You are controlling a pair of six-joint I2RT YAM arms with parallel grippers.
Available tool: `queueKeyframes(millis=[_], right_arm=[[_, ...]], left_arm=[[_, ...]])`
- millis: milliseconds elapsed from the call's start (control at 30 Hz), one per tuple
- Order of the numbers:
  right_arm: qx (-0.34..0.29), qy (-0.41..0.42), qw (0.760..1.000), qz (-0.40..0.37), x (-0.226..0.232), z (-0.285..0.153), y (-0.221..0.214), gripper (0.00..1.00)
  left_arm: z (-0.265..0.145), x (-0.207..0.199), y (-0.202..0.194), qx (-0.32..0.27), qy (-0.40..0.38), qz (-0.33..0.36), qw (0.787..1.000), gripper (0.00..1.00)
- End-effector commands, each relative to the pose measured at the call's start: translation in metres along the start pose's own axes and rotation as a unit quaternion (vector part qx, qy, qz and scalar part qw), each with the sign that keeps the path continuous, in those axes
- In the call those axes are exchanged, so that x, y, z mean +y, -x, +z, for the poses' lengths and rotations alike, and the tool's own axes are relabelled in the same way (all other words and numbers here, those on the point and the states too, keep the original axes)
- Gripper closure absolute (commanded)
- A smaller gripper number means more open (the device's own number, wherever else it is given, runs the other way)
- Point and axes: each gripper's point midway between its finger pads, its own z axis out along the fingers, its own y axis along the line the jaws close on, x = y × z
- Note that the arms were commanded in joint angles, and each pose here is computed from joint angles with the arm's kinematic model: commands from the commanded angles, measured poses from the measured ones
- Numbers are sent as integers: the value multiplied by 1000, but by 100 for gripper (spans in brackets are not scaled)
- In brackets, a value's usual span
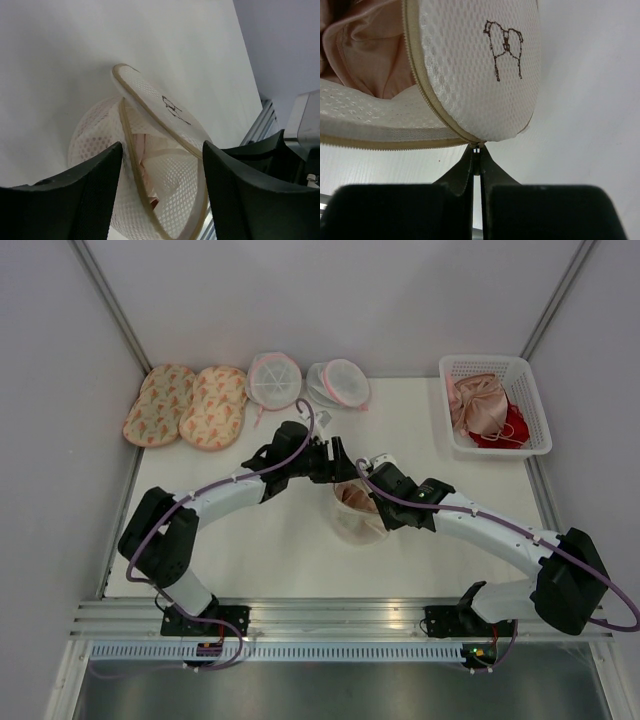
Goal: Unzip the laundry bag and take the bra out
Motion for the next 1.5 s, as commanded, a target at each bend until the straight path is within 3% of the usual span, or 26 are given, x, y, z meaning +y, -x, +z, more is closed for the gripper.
queueKeyframes(millis=[0,100,233,467,500,567,633,667,700,733,767,933,1000,1133,1467], right_arm=[[-17,-1,1000,3,-2,-5,7,99],[-20,-3,1000,7,-2,-5,8,99],[-19,-5,1000,6,-3,-4,7,99],[-20,-8,1000,8,-3,-4,9,99],[-21,-9,1000,8,-4,-4,9,99],[-20,-16,1000,13,-6,-4,8,99],[-24,-46,998,21,-16,-4,8,97],[-28,-66,997,27,-23,-4,9,89],[-34,-82,995,50,-27,-6,11,41],[-42,-98,993,59,-33,-9,13,17],[-52,-94,992,68,-32,-12,17,2],[-173,17,979,106,-9,-62,59,2],[-186,47,976,101,0,-72,69,2],[-153,39,985,75,10,-52,73,2],[-167,68,982,55,46,-41,113,2]], left_arm=[[7,-17,-9,46,-20,91,995,35],[8,8,-22,86,61,127,986,65],[-2,32,-27,94,132,165,973,66],[-6,40,-34,101,142,168,970,68],[-6,40,-34,101,142,168,970,74],[-8,40,-32,95,145,166,971,98],[-14,33,-26,79,141,163,973,98],[-17,29,-22,65,139,164,975,98],[-20,25,-19,53,135,157,977,98],[-28,16,-13,36,125,158,979,98],[-31,13,-12,30,122,156,980,98],[-39,7,-21,36,106,142,984,98],[-39,4,-27,41,94,129,986,98],[-44,-4,-45,50,72,105,991,98],[-80,-33,-46,-16,68,76,995,98]])
